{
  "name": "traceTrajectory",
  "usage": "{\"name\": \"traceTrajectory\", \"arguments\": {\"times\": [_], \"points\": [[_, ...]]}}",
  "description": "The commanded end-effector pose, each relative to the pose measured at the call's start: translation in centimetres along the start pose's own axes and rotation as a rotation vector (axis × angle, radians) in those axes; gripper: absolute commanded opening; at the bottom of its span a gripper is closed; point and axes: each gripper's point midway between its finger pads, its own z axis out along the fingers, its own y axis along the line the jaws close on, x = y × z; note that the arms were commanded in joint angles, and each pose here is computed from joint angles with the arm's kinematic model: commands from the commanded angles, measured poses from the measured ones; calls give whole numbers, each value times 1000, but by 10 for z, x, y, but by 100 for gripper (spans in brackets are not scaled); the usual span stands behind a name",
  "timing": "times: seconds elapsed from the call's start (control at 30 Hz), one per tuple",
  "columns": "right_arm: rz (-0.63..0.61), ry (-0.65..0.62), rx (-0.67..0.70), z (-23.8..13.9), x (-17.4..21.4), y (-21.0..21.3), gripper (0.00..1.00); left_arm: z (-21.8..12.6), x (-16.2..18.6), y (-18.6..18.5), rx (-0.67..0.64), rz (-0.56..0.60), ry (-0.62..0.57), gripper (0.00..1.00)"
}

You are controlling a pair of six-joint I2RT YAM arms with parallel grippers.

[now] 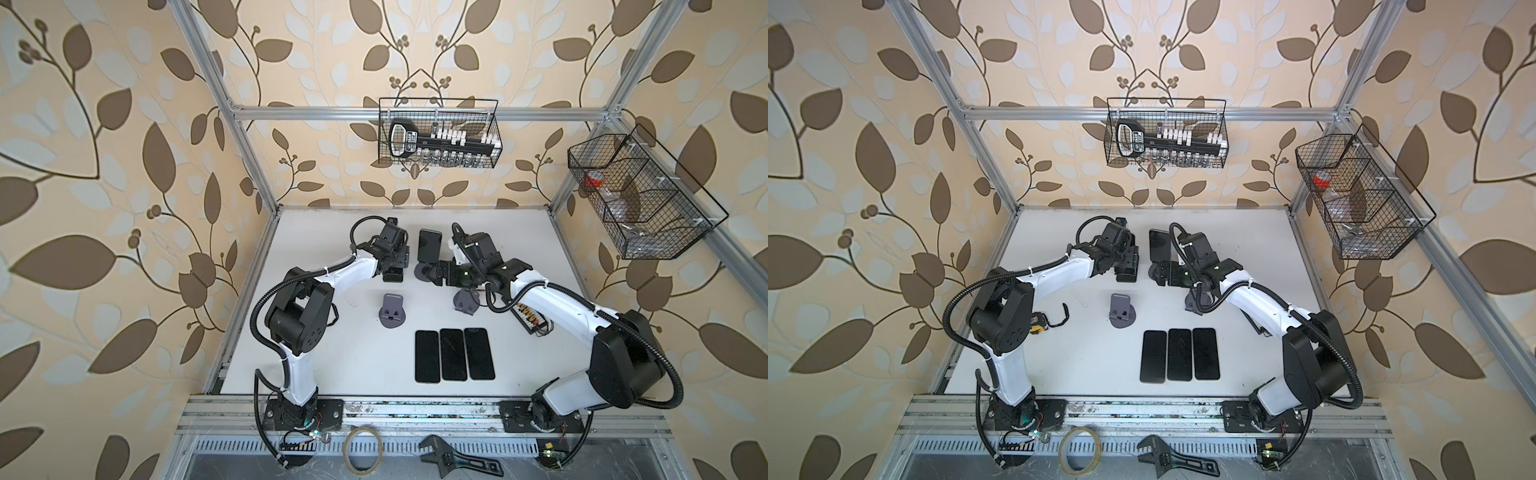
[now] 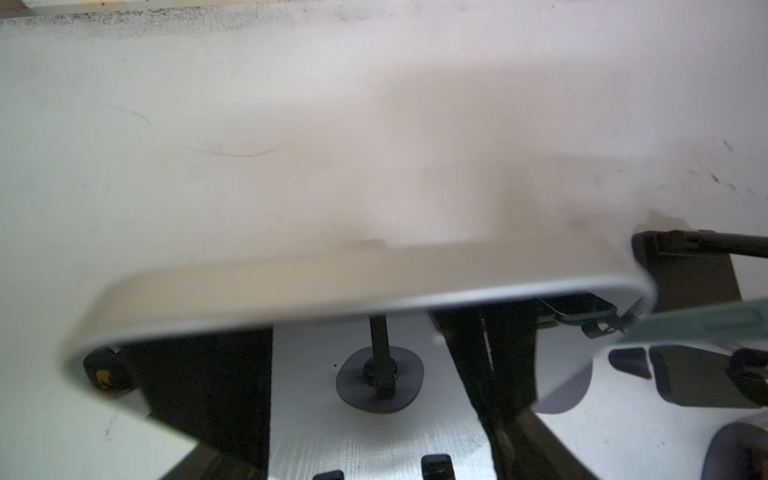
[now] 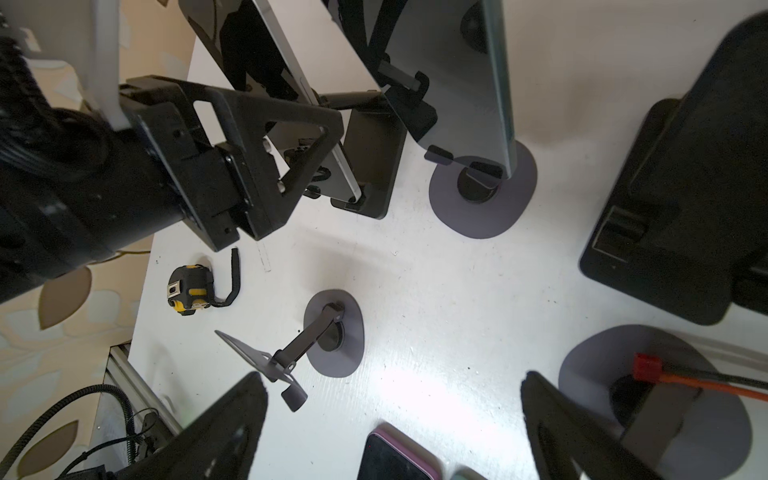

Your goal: Remove the phone from the phone stand

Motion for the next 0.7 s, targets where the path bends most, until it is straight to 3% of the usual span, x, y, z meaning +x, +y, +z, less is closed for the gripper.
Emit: {"name": "traceTrajectory", "arguments": {"times": [0.0, 0.67], "points": [[-17, -25, -5, -7, -3, -1, 96, -6, -20, -1, -1, -15, -44, 74], [-10, -6, -20, -1, 2, -2, 96, -9, -22, -1, 2, -20, -54, 72]]}}
